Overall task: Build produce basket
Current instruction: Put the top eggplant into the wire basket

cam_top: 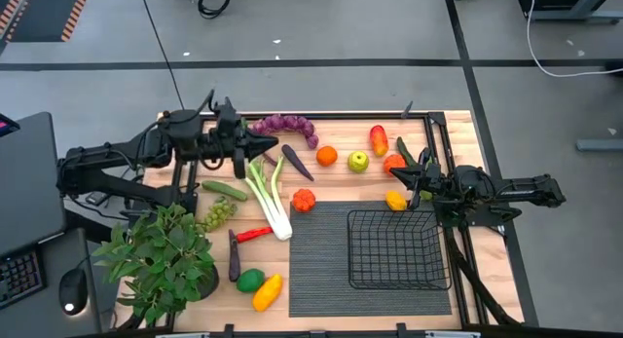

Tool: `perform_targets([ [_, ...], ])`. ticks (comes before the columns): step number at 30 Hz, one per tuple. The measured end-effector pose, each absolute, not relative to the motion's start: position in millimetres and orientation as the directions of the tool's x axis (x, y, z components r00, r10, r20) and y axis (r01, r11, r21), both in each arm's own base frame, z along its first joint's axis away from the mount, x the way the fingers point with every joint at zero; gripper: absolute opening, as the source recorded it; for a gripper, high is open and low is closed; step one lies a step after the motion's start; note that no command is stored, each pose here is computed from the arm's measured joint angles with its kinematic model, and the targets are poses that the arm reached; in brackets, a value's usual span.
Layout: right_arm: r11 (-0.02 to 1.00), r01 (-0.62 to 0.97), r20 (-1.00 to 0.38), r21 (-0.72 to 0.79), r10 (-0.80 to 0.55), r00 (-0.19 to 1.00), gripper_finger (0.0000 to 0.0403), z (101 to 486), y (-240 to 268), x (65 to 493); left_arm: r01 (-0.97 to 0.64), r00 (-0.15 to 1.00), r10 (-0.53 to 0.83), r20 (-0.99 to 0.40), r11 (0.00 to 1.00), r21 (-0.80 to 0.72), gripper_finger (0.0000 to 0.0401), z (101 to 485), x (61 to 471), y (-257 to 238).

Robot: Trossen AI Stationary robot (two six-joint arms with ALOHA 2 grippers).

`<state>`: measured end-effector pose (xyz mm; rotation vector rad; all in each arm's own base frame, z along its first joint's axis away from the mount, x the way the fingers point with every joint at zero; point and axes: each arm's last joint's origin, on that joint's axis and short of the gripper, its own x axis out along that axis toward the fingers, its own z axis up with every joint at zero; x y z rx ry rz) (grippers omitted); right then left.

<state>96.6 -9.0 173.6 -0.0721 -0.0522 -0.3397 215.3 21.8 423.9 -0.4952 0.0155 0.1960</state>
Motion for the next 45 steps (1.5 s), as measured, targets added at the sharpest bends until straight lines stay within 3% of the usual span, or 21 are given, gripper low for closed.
perform_targets([
  [10, 0.940, 0.335, 0.064, -0.062, -0.331, 0.941, 0.0023, 173.7, -9.0, 96.6, -0.123, 0.983, 0.183, 0.026, 0.754, -0.645, 0.0026, 431.9, 222.4, 22.4],
  [19, 0.939, 0.335, 0.072, -0.071, -0.331, 0.941, 0.0023, 174.4, -8.9, 96.5, -0.128, 0.982, 0.188, 0.026, 0.757, -0.641, 0.0029, 431.9, 222.3, 22.7],
  [27, 0.942, 0.331, 0.143, 0.052, -0.335, 0.931, 0.0023, 181.6, -9.1, 95.6, -0.150, 0.982, 0.189, 0.012, 0.812, -0.564, 0.0027, 429.8, 224.6, 22.9],
  [34, 0.921, 0.326, 0.330, 0.214, -0.382, 0.863, 0.0023, 212.1, -10.5, 88.0, -0.237, 0.971, 0.212, -0.110, 0.801, -0.549, 0.0053, 417.5, 224.3, 27.7],
  [40, 0.921, 0.350, 0.304, 0.172, -0.387, 0.871, 0.0023, 249.0, -10.7, 89.3, -0.358, 0.932, 0.254, -0.258, 0.751, -0.555, 0.0090, 402.9, 220.6, 38.3],
  [45, 0.897, 0.414, 0.200, 0.157, -0.439, 0.876, 0.0023, 284.4, -12.1, 103.6, -0.385, 0.921, 0.285, -0.264, 0.760, -0.524, 0.0127, 402.3, 218.9, 46.4],
])
